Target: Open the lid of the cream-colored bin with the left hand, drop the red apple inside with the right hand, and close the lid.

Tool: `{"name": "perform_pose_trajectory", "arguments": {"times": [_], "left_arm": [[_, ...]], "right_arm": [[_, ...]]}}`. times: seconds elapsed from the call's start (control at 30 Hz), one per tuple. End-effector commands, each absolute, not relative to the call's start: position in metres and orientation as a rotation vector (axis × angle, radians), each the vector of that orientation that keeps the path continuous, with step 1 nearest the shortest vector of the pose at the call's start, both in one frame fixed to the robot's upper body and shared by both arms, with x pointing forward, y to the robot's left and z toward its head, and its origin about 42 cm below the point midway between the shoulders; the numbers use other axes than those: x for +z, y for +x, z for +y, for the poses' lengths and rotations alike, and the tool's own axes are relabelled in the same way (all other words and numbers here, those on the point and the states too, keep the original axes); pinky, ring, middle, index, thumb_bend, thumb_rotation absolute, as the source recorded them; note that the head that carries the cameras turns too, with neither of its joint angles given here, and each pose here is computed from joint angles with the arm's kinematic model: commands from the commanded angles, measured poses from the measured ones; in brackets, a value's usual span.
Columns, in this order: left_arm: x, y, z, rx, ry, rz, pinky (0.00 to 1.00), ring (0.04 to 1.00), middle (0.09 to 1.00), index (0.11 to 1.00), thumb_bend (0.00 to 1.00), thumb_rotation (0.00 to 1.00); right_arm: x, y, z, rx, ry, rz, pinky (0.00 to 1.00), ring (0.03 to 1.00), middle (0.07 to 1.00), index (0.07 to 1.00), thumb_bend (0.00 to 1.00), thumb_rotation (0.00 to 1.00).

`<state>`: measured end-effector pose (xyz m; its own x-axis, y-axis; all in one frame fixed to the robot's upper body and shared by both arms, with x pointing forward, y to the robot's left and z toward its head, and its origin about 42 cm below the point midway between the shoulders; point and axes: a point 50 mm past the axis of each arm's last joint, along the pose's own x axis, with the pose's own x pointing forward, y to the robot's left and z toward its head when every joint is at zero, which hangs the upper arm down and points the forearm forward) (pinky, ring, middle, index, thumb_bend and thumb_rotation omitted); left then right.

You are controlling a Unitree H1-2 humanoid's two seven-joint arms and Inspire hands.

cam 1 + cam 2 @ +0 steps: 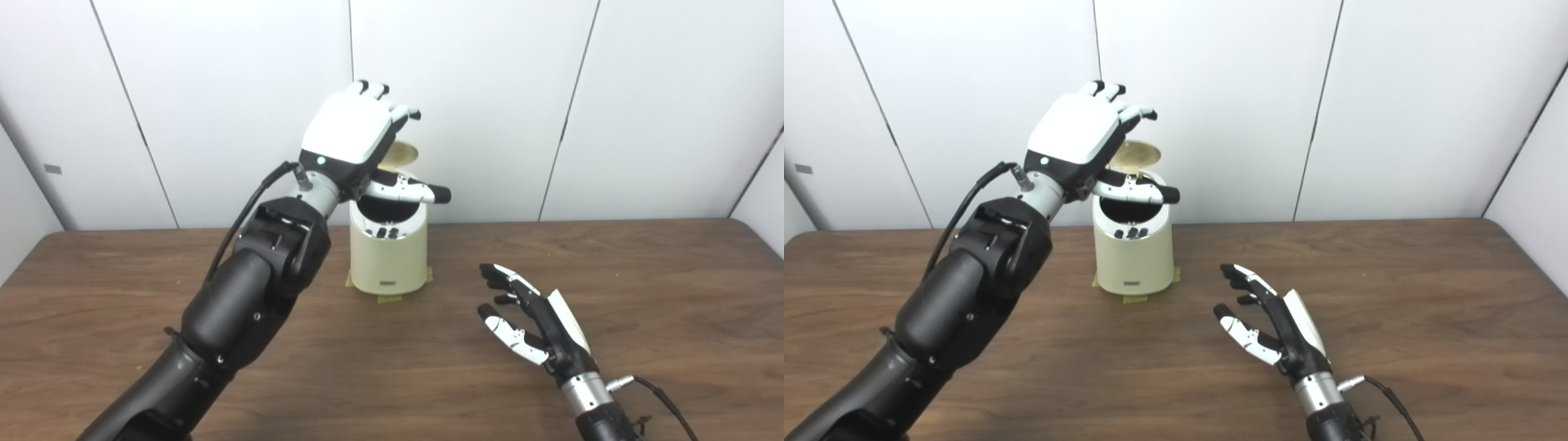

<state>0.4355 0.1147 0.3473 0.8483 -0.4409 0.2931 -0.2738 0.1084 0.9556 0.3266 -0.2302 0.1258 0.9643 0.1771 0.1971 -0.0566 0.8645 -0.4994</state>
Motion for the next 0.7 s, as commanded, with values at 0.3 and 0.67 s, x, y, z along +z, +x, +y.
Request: {"name": "perform_pose_trajectory", "arguments": {"times": [0.3, 0.67], "left_arm": [[0.3638, 0.4444, 0.1206, -0.025, 1.477, -0.587, 1.0, 0.953, 0.848, 0.821, 1.0, 1.0], [0.3664, 0.4479, 0.1252, 0.01, 1.473, -0.553, 1.0, 0.977, 0.877, 0.858, 1.0, 0.99]], "right_arm": [[0.1334, 0.3335, -0.2292, 0.119, -0.525, -0.272, 0.73, 0.825, 0.84, 0.829, 0.14, 0.58], [0.1331, 0.332, -0.2262, 0.12, -0.557, -0.298, 0.69, 0.812, 0.838, 0.82, 0.15, 0.55]]}}
